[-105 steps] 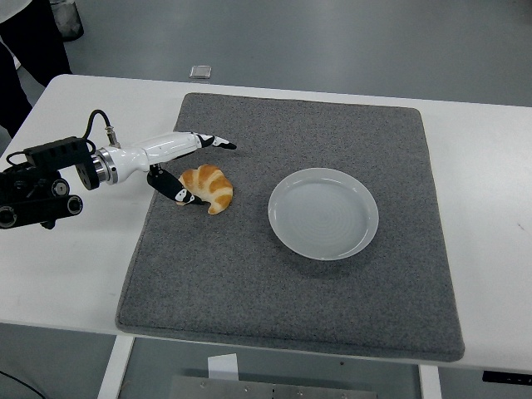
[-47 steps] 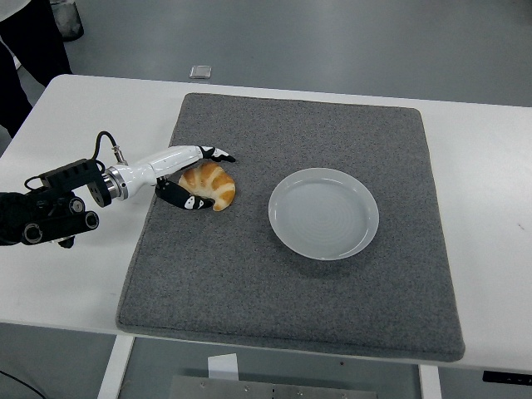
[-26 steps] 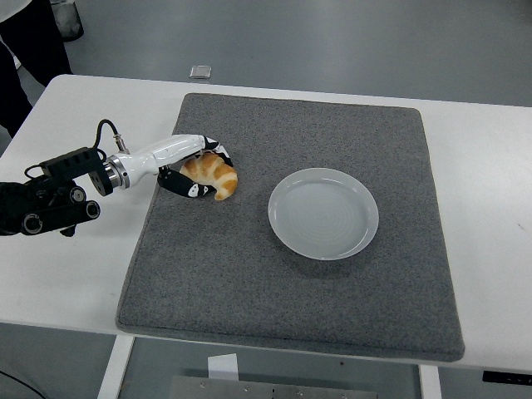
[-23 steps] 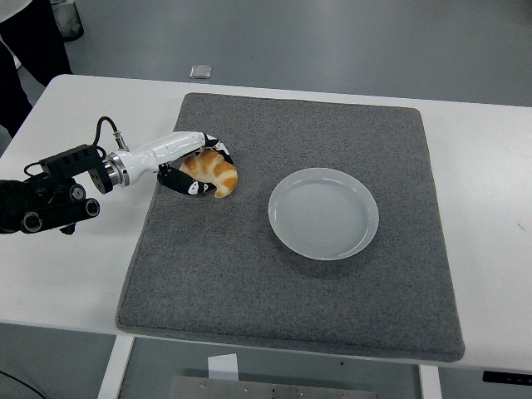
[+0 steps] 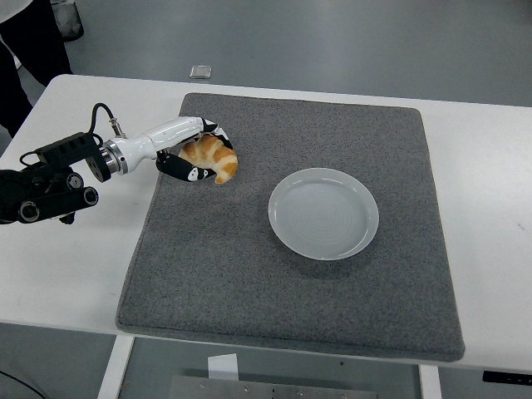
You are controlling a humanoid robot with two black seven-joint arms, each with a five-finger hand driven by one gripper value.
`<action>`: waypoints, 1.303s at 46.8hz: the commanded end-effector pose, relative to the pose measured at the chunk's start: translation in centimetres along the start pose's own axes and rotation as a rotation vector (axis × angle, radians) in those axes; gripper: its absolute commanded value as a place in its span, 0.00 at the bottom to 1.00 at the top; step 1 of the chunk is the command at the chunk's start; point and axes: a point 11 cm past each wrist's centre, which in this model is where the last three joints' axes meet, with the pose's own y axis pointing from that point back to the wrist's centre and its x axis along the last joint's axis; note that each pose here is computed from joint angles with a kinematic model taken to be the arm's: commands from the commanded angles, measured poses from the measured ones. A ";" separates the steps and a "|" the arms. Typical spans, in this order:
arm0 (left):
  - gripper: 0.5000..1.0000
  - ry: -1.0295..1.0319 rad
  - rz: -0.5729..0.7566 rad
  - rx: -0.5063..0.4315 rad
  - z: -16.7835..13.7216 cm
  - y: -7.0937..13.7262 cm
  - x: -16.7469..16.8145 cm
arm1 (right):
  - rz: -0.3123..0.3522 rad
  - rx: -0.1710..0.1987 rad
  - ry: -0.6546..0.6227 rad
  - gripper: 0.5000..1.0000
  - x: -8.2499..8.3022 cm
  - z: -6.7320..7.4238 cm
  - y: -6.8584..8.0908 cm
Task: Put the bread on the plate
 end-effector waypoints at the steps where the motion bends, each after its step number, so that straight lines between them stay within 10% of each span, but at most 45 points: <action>1: 0.00 -0.013 0.017 0.018 -0.7 0.7 1.1 | 0.001 0.000 0.000 0.90 0.0 0.0 0.0; 18: 0.00 -0.193 0.176 0.164 -3.7 4.9 15.4 | -0.003 0.001 -0.003 0.90 -0.1 0.0 0.0; 32: 0.00 -0.278 0.257 0.068 4.7 3.1 28.3 | -0.001 0.002 0.000 0.90 0.0 0.0 0.0; 48: 0.00 -0.287 0.123 -0.113 13.4 -7.6 22.2 | -0.001 0.001 -0.001 0.91 0.0 0.0 0.0; 61: 0.00 -0.288 0.021 -0.286 19.4 -10.4 16.6 | -0.001 0.001 -0.001 0.90 0.0 0.0 0.0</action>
